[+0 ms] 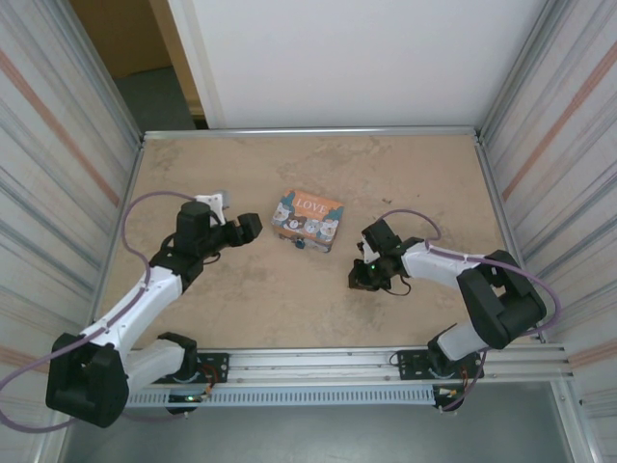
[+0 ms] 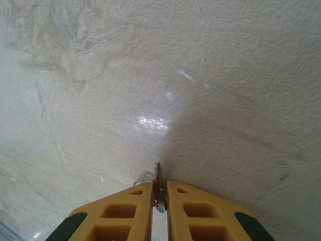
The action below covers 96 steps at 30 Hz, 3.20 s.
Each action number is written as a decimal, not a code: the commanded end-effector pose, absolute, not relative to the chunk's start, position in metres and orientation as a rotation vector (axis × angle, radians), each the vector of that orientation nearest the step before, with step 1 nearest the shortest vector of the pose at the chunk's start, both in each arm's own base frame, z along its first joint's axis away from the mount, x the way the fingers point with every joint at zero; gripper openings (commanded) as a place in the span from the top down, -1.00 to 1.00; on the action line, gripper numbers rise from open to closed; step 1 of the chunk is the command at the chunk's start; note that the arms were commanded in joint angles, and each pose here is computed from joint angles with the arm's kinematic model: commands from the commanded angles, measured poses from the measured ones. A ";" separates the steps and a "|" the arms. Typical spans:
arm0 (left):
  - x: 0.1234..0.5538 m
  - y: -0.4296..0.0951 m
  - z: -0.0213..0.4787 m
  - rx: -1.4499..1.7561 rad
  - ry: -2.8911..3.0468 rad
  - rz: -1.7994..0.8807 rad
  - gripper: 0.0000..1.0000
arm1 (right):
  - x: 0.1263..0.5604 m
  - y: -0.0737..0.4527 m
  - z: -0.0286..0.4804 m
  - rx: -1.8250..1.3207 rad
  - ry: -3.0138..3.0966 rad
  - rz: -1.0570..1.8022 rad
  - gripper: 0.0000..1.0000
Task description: Unlock the padlock with the key
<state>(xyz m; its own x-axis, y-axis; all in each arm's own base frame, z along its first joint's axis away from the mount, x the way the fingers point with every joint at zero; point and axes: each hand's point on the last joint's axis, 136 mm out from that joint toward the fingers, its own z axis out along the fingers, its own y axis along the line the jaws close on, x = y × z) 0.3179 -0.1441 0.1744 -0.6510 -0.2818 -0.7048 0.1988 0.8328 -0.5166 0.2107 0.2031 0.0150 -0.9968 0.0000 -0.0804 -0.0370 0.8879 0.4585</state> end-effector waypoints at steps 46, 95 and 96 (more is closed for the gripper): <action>0.240 -0.289 0.325 0.958 1.634 -1.328 0.01 | 0.256 0.270 0.267 -0.976 1.926 1.125 1.00; 0.243 -0.314 0.314 0.994 1.647 -1.362 1.00 | 0.249 0.284 0.300 -0.932 1.838 1.202 0.63; 0.243 -0.313 0.316 0.985 1.642 -1.354 1.00 | 0.250 0.280 0.304 -0.907 1.826 1.223 0.55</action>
